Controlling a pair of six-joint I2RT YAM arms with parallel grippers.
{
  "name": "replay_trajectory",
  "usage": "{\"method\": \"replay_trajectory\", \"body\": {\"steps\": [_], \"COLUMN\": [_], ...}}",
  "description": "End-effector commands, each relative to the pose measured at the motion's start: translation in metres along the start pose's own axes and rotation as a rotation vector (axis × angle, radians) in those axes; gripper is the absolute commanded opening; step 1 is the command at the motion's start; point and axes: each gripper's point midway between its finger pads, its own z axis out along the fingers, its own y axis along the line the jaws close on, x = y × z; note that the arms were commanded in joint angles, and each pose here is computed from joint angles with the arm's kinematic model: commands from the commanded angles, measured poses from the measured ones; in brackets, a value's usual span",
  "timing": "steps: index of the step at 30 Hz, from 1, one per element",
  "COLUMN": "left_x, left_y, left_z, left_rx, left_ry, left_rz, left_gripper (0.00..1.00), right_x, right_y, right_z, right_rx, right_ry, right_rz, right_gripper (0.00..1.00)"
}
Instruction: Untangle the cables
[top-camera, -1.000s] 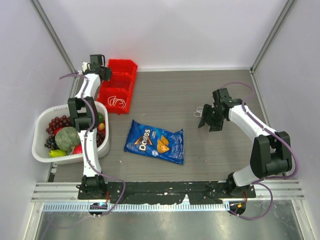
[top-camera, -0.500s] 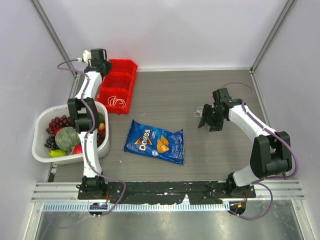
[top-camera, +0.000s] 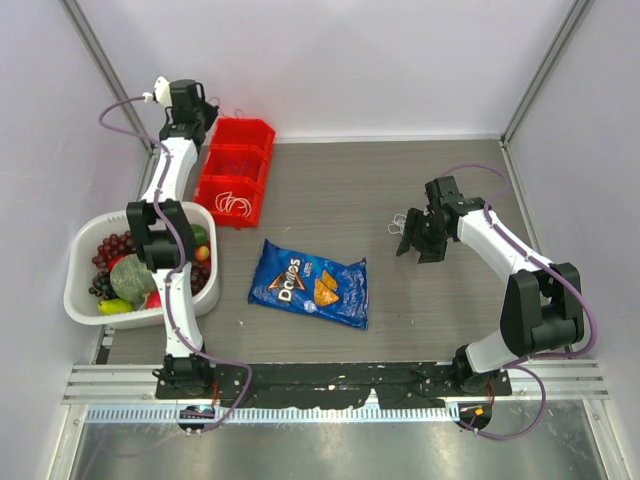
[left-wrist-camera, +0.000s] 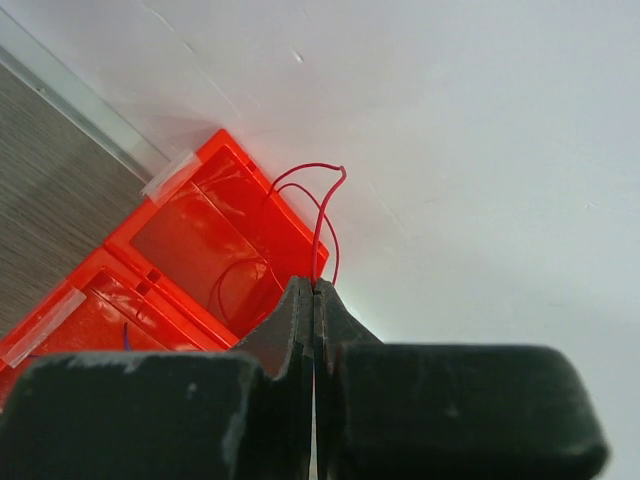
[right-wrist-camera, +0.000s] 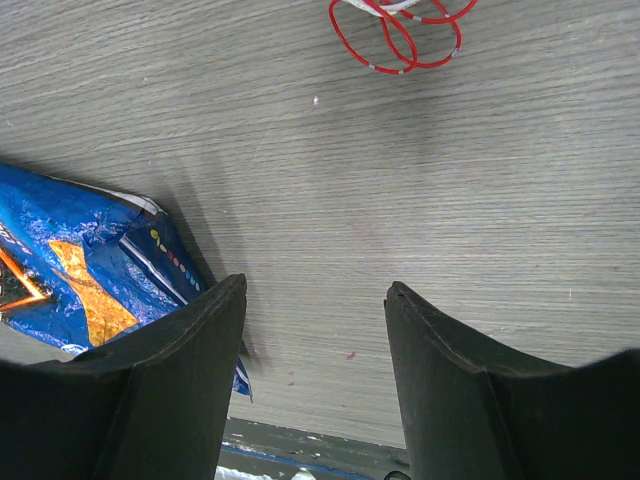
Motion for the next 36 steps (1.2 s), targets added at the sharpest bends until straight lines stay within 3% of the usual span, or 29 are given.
{"method": "replay_trajectory", "body": {"steps": [1, 31, 36], "left_x": [-0.042, -0.087, -0.077], "left_y": [-0.046, -0.082, -0.073], "left_z": [-0.034, -0.094, -0.084], "left_rx": [0.115, 0.275, 0.239], "left_ry": [-0.087, -0.224, -0.180], "left_rz": [0.016, -0.002, -0.009], "left_gripper": [0.00, 0.00, 0.00], "right_x": [-0.012, -0.010, -0.009], "right_y": [0.006, 0.006, 0.006], "right_z": [-0.007, -0.009, -0.008], "right_rx": [-0.023, -0.031, -0.035], "right_ry": [-0.051, -0.051, -0.051], "right_rz": [-0.008, -0.013, -0.010], "right_gripper": [0.63, 0.63, 0.63]}}
